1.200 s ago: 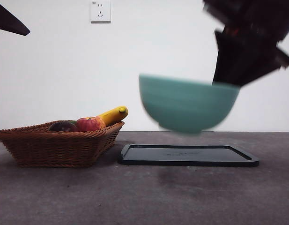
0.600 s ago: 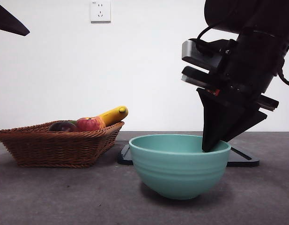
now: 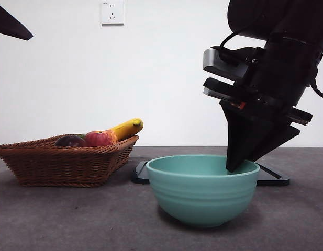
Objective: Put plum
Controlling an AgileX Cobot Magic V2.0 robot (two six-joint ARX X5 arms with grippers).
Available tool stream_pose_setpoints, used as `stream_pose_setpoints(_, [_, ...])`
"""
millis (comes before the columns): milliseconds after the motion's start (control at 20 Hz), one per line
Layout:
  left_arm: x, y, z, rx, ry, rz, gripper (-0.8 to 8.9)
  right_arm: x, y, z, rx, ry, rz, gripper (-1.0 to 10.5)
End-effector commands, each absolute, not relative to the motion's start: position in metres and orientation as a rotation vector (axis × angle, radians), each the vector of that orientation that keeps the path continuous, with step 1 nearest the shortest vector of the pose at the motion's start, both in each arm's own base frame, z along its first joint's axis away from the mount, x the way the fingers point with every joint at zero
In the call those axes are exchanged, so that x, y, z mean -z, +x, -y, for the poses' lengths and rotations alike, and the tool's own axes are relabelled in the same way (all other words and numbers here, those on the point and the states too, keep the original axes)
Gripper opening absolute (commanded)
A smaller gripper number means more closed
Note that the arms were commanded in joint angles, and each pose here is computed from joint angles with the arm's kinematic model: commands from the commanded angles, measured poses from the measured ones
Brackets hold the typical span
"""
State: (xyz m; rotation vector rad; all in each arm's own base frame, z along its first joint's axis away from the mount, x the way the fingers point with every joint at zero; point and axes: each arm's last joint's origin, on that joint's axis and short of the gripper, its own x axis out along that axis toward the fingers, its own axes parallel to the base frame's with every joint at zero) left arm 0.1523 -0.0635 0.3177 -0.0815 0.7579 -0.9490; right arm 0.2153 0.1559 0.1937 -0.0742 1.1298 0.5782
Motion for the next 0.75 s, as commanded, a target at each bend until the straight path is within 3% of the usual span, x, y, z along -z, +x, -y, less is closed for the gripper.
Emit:
stream_pose_setpoints(50, [-0.321, 0.154, 0.065, 0.962, -0.069, -0.742, 4.36, -0.191, 0.216, -0.159, -0.576, -0.070, -1.141, 1.7])
stream_pose_setpoints(200, [-0.321, 0.154, 0.065, 0.962, -0.069, -0.742, 4.36, -0.191, 0.216, -0.160, -0.575, -0.066, -1.141, 1.8])
stream_pose_setpoints(350, [-0.321, 0.154, 0.065, 0.962, -0.069, -0.743, 4.36, -0.197, 0.216, -0.158, -0.572, -0.056, -1.116, 2.8])
stream_pose_setpoints(750, [-0.321, 0.154, 0.065, 0.962, -0.069, -0.742, 4.36, -0.280, 0.196, -0.135, -0.603, -0.006, -0.871, 2.8])
